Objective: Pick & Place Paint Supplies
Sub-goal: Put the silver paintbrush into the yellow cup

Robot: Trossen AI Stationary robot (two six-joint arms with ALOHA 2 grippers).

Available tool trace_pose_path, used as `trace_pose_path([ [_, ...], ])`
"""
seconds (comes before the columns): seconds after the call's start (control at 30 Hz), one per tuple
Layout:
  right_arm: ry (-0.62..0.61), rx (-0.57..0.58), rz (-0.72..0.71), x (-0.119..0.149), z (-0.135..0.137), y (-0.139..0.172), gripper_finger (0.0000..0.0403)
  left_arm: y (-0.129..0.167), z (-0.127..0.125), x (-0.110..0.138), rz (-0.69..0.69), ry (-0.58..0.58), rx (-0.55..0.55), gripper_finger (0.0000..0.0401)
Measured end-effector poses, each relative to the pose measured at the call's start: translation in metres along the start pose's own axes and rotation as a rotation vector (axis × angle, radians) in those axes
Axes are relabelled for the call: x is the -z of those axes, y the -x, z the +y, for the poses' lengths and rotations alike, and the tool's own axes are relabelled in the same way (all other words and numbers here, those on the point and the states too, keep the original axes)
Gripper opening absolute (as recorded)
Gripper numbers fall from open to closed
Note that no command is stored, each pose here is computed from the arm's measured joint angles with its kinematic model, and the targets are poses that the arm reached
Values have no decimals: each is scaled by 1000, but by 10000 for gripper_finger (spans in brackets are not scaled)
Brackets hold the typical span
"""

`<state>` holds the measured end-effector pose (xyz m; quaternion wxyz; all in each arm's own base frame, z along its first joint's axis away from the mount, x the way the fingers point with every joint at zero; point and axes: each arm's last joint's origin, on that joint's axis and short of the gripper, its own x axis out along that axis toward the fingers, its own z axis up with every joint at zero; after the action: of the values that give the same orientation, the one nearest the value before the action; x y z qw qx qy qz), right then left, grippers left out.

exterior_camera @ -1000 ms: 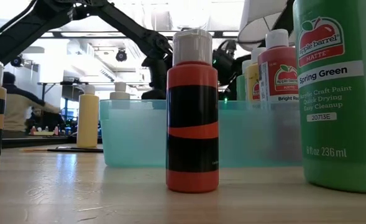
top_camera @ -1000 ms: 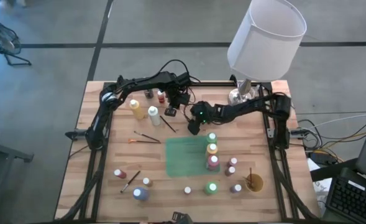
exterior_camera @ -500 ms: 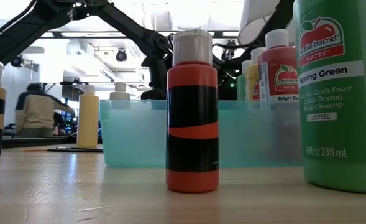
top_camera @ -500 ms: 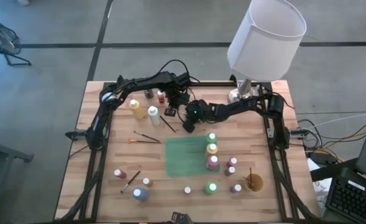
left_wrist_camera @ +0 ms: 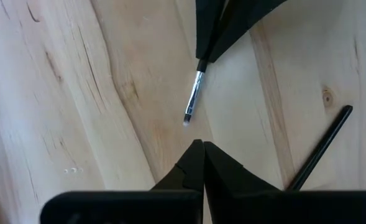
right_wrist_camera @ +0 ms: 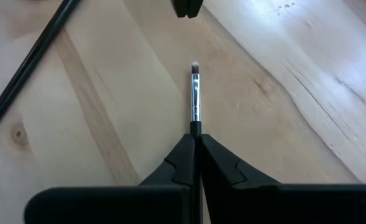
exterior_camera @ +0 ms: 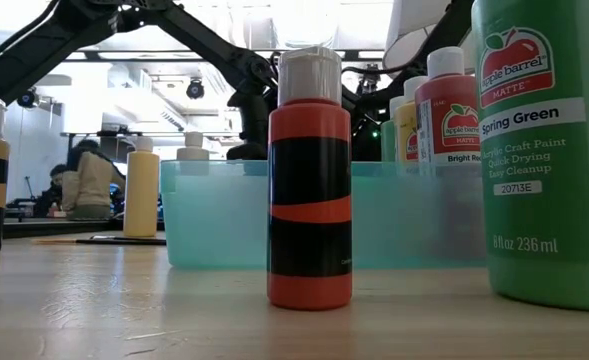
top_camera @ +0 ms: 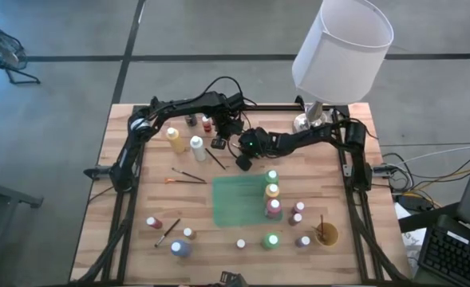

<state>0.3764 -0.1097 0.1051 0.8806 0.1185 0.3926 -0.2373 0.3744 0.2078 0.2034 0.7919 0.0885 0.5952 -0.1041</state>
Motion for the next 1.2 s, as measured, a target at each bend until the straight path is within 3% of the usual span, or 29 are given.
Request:
trace_pose_path([
  [0.53, 54, -22, -62, -13, 0, 37, 4, 0, 0, 0, 0, 1, -1, 8],
  [1.0, 66, -26, -50, -9, -3, 48, 6, 0, 0, 0, -2, -5, -3, 9],
  [1.2, 73, -21, -35, -7, -3, 48, 7, -1, 2, 2, 0, 21, -2, 51],
])
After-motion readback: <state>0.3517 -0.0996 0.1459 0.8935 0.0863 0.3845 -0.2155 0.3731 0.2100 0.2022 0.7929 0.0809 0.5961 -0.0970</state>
